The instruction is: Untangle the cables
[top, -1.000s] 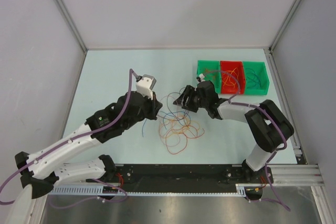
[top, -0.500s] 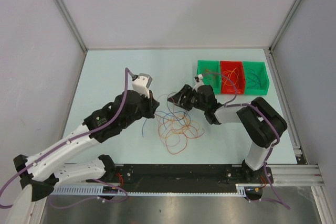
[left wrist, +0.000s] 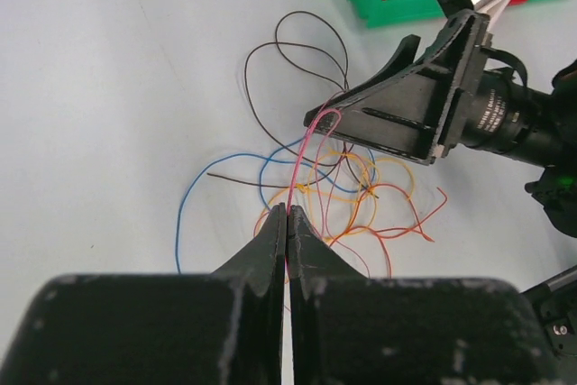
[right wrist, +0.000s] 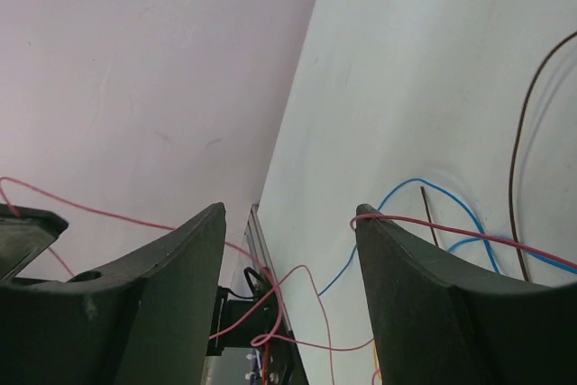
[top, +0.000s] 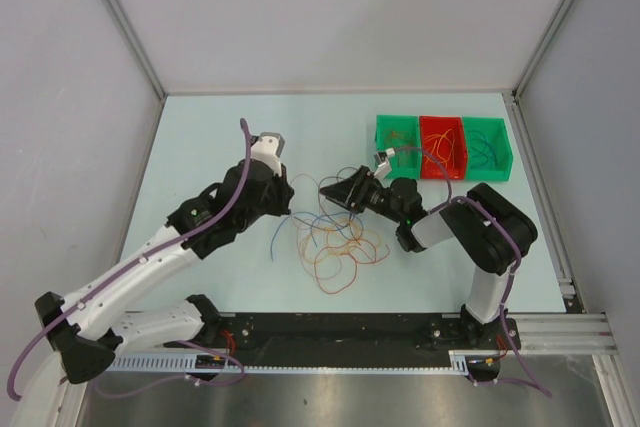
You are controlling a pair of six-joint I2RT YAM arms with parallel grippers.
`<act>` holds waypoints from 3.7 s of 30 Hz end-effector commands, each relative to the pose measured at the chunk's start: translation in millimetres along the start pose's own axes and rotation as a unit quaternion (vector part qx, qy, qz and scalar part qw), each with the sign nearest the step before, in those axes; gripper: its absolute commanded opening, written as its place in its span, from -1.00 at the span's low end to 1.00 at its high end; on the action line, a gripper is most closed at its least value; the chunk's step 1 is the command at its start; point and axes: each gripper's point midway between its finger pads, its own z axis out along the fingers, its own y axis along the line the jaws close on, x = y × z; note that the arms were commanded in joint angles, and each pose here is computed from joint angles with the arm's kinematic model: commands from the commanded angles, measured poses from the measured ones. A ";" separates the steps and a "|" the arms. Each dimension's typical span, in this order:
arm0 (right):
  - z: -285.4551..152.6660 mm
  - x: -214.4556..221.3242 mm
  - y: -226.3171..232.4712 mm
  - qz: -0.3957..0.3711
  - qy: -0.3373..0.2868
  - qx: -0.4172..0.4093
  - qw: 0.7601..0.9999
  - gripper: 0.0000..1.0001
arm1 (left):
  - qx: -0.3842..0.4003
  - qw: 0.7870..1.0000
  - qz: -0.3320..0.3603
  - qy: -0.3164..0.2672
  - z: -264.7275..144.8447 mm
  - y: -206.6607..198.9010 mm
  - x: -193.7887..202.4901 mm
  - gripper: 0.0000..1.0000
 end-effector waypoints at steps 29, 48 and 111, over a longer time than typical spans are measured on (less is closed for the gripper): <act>-10.2 -4.9 51.0 -0.046 -0.002 -0.091 0.995 0.26 | 0.003 0.999 -0.029 0.021 40.7 5.7 -11.9 -0.99; -11.7 -9.0 54.1 -0.035 -0.007 -0.113 0.993 0.27 | -0.023 0.998 -0.045 0.037 36.6 25.9 13.0 -0.99; 20.9 -32.9 -73.5 -0.182 -0.029 0.290 0.939 0.33 | 0.027 0.988 -0.007 0.154 143.8 -2.3 26.4 -0.99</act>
